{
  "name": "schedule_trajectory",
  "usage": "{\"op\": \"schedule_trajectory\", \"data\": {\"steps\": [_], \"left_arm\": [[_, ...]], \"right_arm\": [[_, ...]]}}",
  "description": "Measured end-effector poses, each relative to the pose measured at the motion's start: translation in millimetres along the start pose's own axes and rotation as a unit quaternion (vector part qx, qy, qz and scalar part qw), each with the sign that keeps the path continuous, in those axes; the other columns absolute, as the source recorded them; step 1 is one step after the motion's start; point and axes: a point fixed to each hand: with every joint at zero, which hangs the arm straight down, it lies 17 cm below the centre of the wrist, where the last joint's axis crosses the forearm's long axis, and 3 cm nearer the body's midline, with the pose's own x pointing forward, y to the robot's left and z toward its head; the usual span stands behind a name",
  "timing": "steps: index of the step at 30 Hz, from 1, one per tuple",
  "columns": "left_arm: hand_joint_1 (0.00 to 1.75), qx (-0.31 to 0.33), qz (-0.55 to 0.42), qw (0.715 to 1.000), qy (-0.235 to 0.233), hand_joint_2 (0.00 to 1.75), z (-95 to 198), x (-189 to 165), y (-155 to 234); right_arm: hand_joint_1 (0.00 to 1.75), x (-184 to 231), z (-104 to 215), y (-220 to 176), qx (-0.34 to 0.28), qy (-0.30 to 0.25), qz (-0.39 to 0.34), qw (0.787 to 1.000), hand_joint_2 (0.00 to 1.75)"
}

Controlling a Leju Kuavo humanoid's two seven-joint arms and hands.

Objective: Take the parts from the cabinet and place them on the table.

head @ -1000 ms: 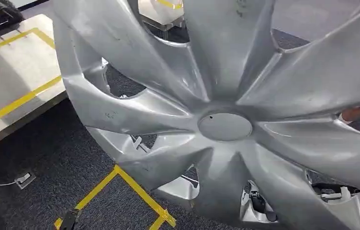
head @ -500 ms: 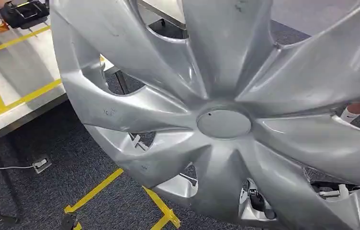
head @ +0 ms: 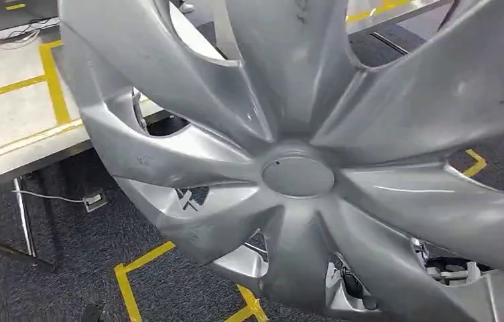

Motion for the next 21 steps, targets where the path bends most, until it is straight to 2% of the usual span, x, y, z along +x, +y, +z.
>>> {"op": "schedule_trajectory", "data": {"steps": [8,10,21], "left_arm": [[0.0,0.0,-0.017,1.0,0.007,1.75,-1,4,-9],[0.0,0.003,-0.015,1.0,-0.001,1.75,-5,14,-8],[0.0,0.006,-0.003,1.0,-0.005,1.75,-5,17,-5]], "right_arm": [[1.75,9,3,2,0.01,-0.014,0.004,1.0,1.75],[1.75,11,6,2,0.006,-0.018,0.002,1.0,1.75],[1.75,6,10,0,0.0,-0.009,0.003,1.0,1.75]]}}
